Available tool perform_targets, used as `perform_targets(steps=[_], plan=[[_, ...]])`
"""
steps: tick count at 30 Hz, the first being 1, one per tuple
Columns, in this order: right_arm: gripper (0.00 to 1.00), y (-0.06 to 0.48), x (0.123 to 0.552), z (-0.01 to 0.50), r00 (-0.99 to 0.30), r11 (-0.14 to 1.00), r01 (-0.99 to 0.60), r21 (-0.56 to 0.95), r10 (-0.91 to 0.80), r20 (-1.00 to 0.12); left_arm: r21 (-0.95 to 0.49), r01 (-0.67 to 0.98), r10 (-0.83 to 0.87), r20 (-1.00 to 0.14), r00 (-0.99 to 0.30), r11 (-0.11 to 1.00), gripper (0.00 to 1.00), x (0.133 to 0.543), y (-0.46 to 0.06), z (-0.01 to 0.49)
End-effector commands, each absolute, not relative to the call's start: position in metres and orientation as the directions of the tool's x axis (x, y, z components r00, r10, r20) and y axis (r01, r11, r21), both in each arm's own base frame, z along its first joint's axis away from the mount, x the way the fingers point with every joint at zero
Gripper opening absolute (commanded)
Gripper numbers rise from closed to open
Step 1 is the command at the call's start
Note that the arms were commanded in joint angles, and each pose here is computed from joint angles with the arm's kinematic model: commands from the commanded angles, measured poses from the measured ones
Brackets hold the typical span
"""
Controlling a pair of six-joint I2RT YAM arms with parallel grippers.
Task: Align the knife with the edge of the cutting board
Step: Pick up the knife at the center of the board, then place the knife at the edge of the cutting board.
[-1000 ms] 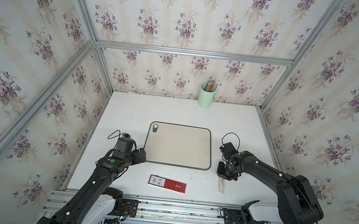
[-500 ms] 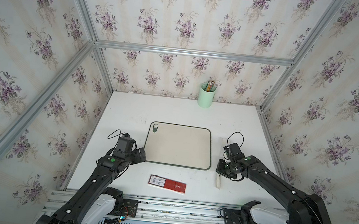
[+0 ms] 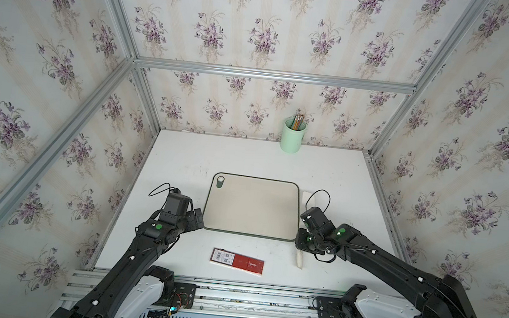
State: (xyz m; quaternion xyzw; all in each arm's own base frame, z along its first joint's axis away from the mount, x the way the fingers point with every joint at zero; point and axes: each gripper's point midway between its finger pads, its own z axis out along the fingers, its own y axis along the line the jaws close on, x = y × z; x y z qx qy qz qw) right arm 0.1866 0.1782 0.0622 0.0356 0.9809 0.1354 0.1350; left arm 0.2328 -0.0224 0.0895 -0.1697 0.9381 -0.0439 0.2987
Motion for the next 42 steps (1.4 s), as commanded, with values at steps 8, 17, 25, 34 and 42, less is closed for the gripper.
perform_targets(steps=[8, 17, 25, 34, 42], plan=[[0.02, 0.195, 0.185, 0.052, -0.949, 0.974, 0.071, 0.215, 0.132, -0.285, -0.171, -0.303, -0.346, -0.546, -0.763, 0.937, 0.99, 0.229, -0.019, 0.089], [0.01, 0.202, 0.186, 0.05, -0.954, 0.985, 0.045, 0.164, 0.091, -0.286, -0.175, -0.303, -0.348, -0.55, -0.759, 0.937, 0.99, 0.228, -0.019, 0.089], [0.02, 0.21, 0.181, 0.036, -0.967, 0.99, 0.01, 0.143, 0.046, -0.252, -0.175, -0.305, -0.35, -0.553, -0.756, 0.936, 0.99, 0.228, -0.018, 0.09], [0.02, 0.22, 0.176, 0.024, -0.975, 0.992, -0.021, 0.128, 0.008, -0.222, -0.176, -0.306, -0.351, -0.55, -0.758, 0.936, 0.99, 0.228, -0.018, 0.089], [0.02, 0.223, 0.18, 0.024, -0.974, 0.993, -0.018, 0.119, 0.01, -0.226, -0.175, -0.302, -0.347, -0.549, -0.76, 0.937, 0.99, 0.229, -0.019, 0.09]])
